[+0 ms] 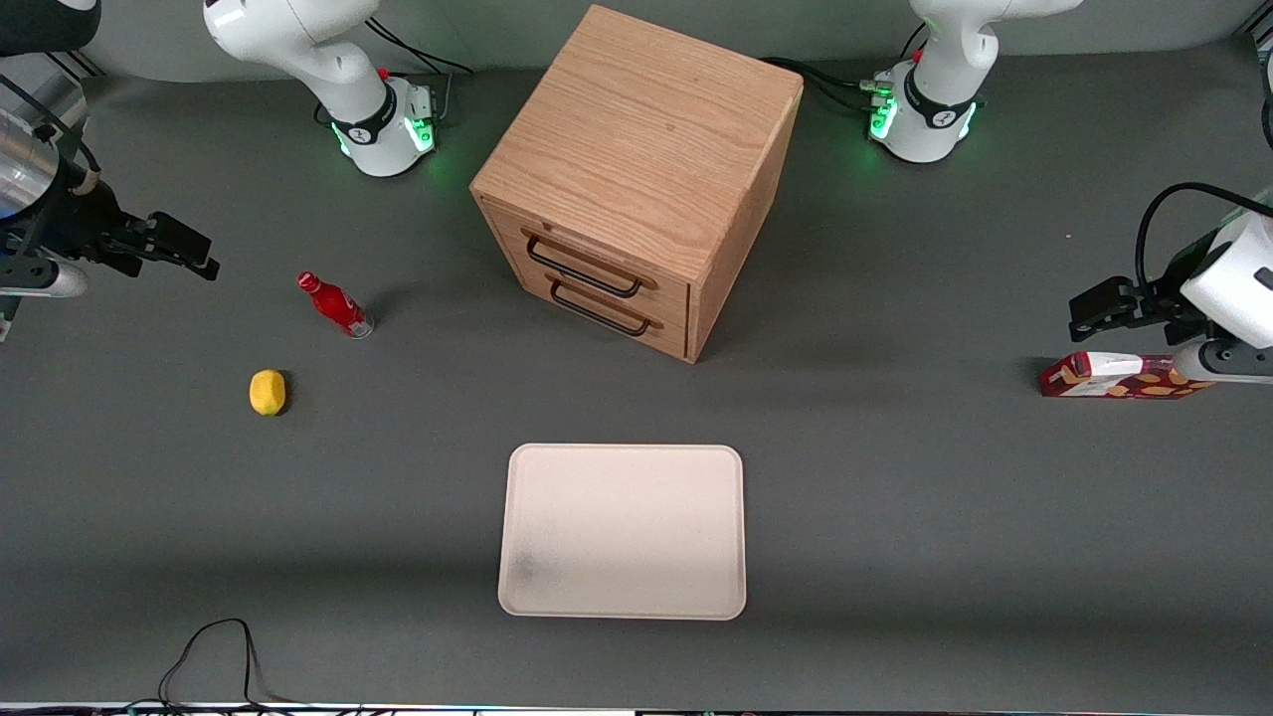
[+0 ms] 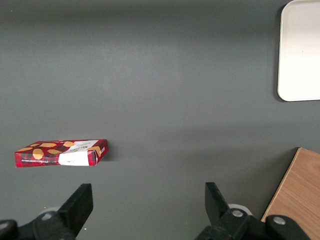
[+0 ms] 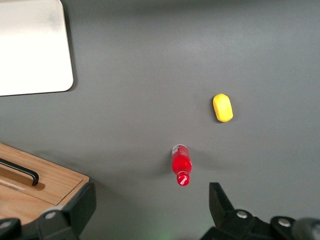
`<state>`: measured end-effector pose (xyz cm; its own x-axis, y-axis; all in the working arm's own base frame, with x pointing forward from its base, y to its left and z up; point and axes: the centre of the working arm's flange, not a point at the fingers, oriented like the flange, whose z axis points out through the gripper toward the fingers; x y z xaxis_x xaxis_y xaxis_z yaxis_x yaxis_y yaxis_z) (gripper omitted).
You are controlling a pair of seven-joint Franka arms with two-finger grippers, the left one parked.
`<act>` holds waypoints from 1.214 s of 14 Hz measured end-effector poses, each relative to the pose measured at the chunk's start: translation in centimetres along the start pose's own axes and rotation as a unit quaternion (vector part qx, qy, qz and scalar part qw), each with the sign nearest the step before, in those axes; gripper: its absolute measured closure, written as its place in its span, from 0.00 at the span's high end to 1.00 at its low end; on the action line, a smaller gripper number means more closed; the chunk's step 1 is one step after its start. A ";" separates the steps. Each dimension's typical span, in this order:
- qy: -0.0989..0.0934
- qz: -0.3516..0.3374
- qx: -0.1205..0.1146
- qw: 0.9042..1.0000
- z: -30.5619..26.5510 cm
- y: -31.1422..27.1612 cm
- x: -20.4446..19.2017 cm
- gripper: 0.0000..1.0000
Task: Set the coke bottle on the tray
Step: 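Move the right gripper toward the red Coca-Cola bottle, then lower the open right gripper around the bottle's body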
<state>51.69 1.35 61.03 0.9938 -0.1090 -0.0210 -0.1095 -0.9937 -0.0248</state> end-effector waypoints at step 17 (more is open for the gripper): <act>-0.021 -0.031 -0.001 0.999 17.2 2.1 -8.4 1.00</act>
<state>42.77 0.63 44.00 0.9971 -0.0459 -0.0606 -0.0474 -0.9986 -0.0250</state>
